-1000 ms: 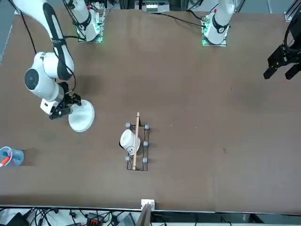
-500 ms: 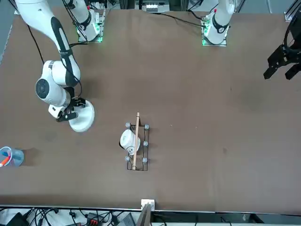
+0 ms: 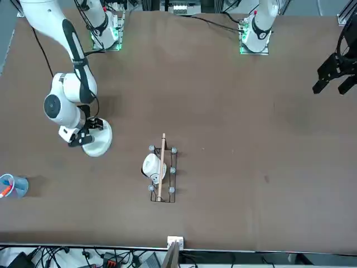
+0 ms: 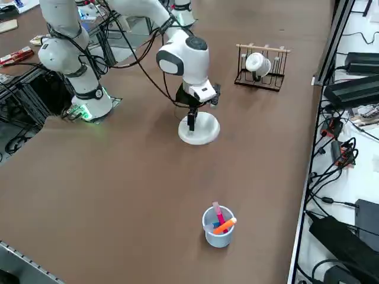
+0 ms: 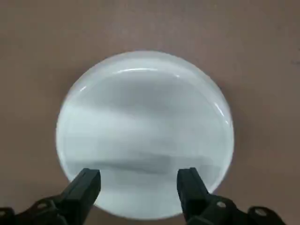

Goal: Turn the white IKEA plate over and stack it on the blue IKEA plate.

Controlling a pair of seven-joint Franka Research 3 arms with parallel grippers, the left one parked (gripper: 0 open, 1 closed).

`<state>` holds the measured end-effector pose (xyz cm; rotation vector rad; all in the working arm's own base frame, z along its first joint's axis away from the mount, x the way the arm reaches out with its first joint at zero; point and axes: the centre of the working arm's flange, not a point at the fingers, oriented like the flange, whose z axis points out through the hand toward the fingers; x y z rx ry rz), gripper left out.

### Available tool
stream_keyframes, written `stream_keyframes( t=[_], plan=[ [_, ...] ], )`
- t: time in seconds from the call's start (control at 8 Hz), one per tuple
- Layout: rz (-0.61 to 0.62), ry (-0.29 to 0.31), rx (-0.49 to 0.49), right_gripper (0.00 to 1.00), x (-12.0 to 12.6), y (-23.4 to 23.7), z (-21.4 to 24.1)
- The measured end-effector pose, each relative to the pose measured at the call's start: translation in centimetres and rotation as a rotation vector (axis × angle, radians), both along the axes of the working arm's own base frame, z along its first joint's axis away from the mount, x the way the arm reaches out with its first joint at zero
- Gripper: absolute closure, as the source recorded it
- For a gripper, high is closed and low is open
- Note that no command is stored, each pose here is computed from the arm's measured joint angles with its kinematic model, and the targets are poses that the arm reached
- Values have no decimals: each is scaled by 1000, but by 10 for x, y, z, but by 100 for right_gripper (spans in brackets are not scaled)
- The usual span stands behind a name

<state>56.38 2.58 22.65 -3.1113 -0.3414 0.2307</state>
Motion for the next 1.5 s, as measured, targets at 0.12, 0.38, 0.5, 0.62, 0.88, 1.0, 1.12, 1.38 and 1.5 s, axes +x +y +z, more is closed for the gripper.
stream_keyframes(
  t=[0.12,0.38,0.5,0.62,0.88,1.0,1.12,1.38,1.5],
  plan=[
    [-13,37,4,0,18,-2,28],
    [-54,56,20,0,53,-11,106],
    [-77,40,25,0,65,-15,144],
    [-97,30,27,0,72,-13,183],
    [-120,41,27,0,75,-1,258],
    [-140,28,25,0,75,3,287],
    [-153,8,23,0,75,3,312],
    [-178,-25,17,0,69,-7,359],
    [-194,-41,12,0,66,-16,378]
  ],
)
